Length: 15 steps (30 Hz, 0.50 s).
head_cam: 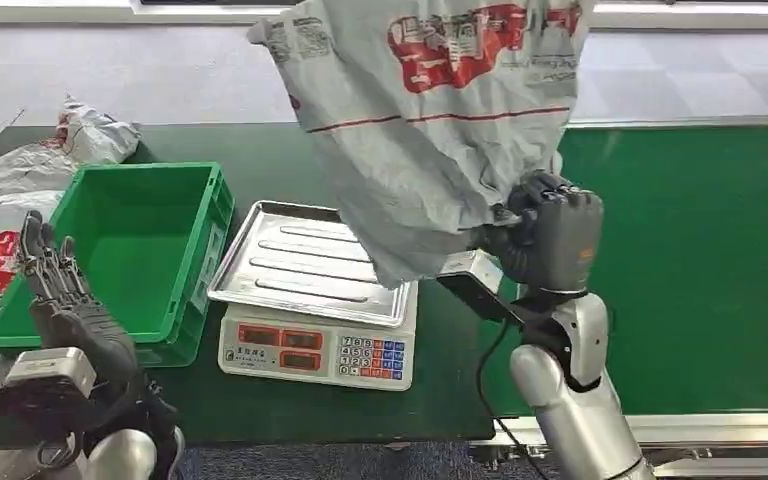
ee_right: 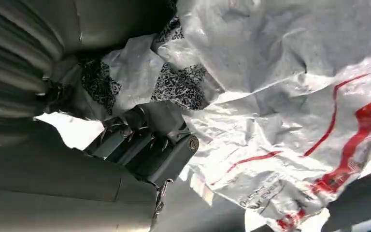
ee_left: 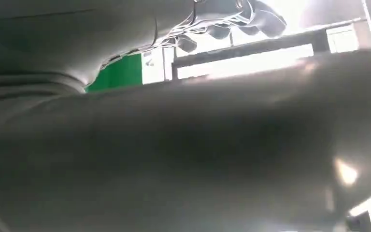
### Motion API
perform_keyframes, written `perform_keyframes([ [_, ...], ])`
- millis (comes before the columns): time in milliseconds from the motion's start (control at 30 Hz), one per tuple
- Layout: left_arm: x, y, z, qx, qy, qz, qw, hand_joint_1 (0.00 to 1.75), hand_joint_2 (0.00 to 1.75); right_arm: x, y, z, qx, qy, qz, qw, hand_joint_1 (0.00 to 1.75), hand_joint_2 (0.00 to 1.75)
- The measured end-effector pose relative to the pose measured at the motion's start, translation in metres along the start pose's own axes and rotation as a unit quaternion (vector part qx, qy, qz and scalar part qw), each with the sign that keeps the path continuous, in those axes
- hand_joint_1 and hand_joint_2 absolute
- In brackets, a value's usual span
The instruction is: Moved the parcel from conveyor to table for the left to box.
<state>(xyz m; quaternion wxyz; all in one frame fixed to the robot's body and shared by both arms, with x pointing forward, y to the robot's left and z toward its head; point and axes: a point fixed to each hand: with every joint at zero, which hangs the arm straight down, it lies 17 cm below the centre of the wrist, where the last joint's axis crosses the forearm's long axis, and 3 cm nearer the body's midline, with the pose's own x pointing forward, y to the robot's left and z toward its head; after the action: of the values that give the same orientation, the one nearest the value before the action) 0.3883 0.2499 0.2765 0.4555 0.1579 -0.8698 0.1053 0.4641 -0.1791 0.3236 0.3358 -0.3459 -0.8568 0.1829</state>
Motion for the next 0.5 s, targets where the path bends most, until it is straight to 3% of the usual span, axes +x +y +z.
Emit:
perform_keyframes([
  [67, 0.0, -0.005, -0.001, -0.004, -0.002, 0.004, 1.0, 0.0, 0.0, 0.01, 0.028, -0.003, 0.039, 0.007, -0.081, 0.996, 1.75, 1.75],
  [200, -0.002, -0.01, -0.004, -0.008, -0.002, 0.01, 1.0, 0.0, 0.0, 0.029, 0.086, 0.0, 0.134, 0.019, -0.233, 0.963, 1.75, 1.75],
  [367, -0.005, -0.011, -0.005, -0.007, 0.001, 0.012, 1.0, 0.0, 0.0, 0.038, 0.135, 0.006, 0.202, 0.043, -0.3, 0.931, 1.75, 1.75],
  [500, -0.005, -0.011, -0.006, -0.007, 0.002, 0.012, 1.0, 0.0, 0.0, 0.033, 0.165, 0.016, 0.241, 0.06, -0.287, 0.925, 1.75, 1.75],
])
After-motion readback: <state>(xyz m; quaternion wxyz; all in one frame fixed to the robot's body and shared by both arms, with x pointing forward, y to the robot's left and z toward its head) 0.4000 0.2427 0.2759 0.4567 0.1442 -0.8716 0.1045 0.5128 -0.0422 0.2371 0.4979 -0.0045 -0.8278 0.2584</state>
